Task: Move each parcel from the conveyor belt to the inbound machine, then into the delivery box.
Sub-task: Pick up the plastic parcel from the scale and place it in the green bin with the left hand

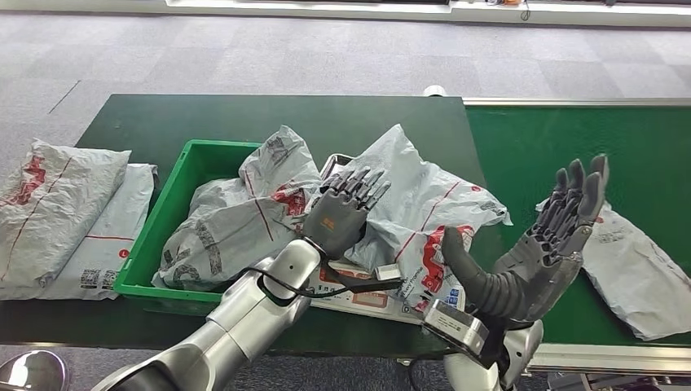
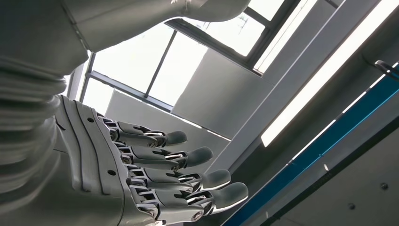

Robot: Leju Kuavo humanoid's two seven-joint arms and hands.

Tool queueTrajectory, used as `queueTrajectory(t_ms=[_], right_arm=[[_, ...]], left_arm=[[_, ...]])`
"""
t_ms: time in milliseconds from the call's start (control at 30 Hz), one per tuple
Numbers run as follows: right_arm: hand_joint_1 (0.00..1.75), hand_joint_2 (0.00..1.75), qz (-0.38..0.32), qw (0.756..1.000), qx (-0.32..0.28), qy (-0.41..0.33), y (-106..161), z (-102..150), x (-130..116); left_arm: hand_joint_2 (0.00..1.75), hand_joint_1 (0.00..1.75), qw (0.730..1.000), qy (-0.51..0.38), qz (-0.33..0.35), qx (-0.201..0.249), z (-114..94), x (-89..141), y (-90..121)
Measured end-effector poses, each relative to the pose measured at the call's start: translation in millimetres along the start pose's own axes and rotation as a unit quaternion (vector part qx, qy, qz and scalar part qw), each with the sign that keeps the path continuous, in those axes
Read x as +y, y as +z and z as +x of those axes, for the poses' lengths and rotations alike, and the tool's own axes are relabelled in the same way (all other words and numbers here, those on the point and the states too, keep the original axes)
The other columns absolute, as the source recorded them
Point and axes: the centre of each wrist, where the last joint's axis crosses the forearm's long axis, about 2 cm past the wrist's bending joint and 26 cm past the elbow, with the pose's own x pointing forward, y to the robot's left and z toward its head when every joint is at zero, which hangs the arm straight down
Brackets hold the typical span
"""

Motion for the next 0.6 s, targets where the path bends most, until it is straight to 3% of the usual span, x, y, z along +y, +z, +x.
queueTrajectory(t_ms=[333, 367, 467, 500, 600], right_arm=[[0.0, 1.75, -0.001, 1.0, -0.004, 0.003, -2.5, -0.1, 0.3], [0.0, 1.75, -0.001, 1.0, -0.004, 0.003, -2.5, -0.2, 0.3], [0.0, 1.75, -0.001, 1.0, -0.004, 0.003, -2.5, -0.2, 0.3], [0.0, 1.75, -0.001, 1.0, -0.004, 0.003, -2.5, -0.1, 0.3], [0.0, 1.75, -0.001, 1.0, -0.003, 0.003, -2.5, -0.2, 0.3]], left_arm=[[1.75, 0.0, 0.998, -0.001, -0.065, -0.019, -0.8, -3.7, -5.5], [1.75, 0.32, 0.998, -0.001, -0.067, -0.019, -0.9, -3.6, -5.9], [1.75, 1.63, 0.997, -0.001, -0.073, -0.025, -1.3, -3.9, -6.4], [1.75, 1.75, 0.997, -0.001, -0.074, -0.028, -1.3, -4.5, -6.2], [1.75, 1.75, 0.996, 0.0, -0.076, -0.035, -1.1, -6.9, -4.8]])
